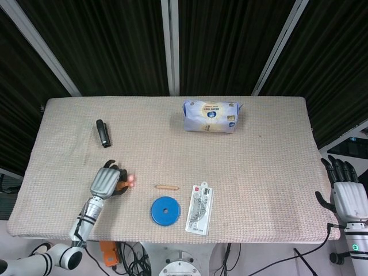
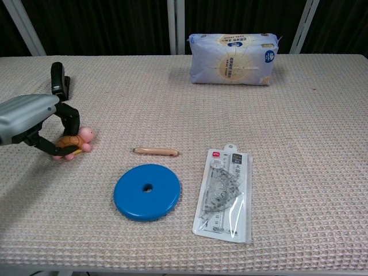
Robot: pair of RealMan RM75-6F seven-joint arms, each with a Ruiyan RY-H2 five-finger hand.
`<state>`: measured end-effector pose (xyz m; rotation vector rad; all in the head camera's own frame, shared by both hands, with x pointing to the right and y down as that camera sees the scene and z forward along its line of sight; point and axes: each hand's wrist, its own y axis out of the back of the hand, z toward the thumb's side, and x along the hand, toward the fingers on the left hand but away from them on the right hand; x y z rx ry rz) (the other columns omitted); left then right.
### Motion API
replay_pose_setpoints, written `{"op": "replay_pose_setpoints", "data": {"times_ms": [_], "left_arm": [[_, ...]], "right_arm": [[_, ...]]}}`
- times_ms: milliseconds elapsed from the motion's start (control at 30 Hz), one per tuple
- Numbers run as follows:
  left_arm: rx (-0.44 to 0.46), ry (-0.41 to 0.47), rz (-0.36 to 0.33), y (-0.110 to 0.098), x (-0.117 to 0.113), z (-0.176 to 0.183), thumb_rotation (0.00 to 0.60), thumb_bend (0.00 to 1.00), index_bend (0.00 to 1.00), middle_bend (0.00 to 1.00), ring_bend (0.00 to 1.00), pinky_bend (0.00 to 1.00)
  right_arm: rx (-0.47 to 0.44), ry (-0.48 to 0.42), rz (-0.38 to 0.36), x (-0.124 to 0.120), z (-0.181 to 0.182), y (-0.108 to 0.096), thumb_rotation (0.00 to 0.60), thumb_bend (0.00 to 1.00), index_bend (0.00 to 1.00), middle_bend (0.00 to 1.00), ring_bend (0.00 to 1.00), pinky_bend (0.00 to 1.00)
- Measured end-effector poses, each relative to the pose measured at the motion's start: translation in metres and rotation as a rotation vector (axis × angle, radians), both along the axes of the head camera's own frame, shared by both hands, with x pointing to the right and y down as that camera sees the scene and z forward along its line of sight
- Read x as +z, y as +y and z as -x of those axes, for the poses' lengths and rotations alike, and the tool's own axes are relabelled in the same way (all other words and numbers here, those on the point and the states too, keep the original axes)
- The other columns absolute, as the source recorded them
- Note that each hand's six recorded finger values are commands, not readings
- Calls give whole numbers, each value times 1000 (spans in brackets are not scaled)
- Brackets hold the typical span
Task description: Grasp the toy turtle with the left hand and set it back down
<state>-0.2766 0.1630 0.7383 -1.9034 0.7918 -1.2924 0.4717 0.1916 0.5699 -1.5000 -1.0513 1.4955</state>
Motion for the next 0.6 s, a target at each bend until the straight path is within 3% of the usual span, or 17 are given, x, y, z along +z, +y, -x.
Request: {"op": "replay_pose_setpoints", "data": {"times_ms": [67,267,600], "left_arm": [[8,8,8,0,-3,0,600,214,331,384,198,132],[6,10,8,-1,-11,2,600,204,316,366,175,128],[-16,9,19,-1,-6,2,600,206,428,428,175,127]], "right_arm": [[0,0,0,0,0,0,600,212,0,0,0,0],[0,-2,2,1,0,1,600,212,0,0,0,0],[1,0,3,1,0,1,600,214,0,0,0,0]]}}
